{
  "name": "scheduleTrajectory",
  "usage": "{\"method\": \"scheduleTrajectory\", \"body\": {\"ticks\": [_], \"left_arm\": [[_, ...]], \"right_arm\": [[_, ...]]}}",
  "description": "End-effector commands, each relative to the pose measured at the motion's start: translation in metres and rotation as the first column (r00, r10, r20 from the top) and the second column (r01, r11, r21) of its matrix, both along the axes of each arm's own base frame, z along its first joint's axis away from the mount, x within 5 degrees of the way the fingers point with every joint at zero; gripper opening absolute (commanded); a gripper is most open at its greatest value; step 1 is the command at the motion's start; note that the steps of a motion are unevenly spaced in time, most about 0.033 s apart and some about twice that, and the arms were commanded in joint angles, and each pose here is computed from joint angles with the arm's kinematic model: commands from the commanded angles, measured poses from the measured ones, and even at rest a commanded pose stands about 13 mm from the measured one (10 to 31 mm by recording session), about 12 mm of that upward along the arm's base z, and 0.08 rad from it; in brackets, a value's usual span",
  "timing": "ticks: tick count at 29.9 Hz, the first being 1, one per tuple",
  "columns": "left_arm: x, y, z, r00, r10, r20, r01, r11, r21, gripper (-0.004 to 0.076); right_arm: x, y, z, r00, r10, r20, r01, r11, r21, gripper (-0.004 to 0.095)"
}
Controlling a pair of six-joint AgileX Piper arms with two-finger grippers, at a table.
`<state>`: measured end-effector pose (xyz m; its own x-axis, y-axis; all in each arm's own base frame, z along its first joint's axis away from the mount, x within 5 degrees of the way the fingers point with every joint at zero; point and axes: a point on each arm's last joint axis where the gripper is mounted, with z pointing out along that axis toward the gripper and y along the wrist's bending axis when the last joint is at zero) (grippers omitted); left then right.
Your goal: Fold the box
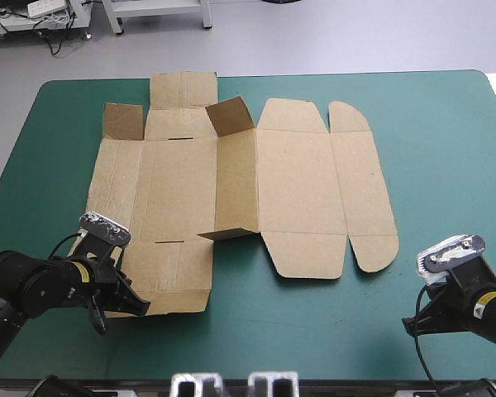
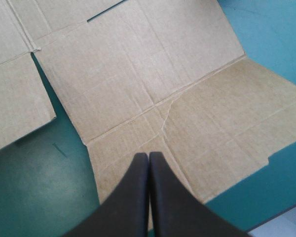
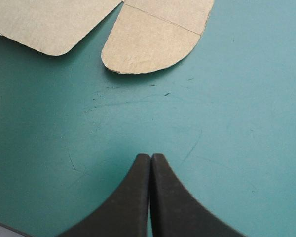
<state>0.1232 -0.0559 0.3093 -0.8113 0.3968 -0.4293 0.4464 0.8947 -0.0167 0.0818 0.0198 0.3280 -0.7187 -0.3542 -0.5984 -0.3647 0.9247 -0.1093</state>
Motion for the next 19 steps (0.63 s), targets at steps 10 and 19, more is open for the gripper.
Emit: {"method": "scheduleTrajectory", "body": {"ticks": [10, 19], "left_arm": [[0.0027, -0.0046, 0.0108, 0.998, 0.011, 0.056, -0.007, 0.997, -0.071, -0.0011], [0.0029, -0.0047, 0.0109, 0.998, 0.013, 0.058, -0.008, 0.997, -0.073, -0.0009]], "right_arm": [[0.004, 0.0004, 0.0106, 0.997, -0.006, 0.079, 0.005, 1.0, 0.019, -0.0024], [0.004, 0.0004, 0.0106, 0.997, -0.006, 0.079, 0.005, 1.0, 0.019, -0.0023]]}}
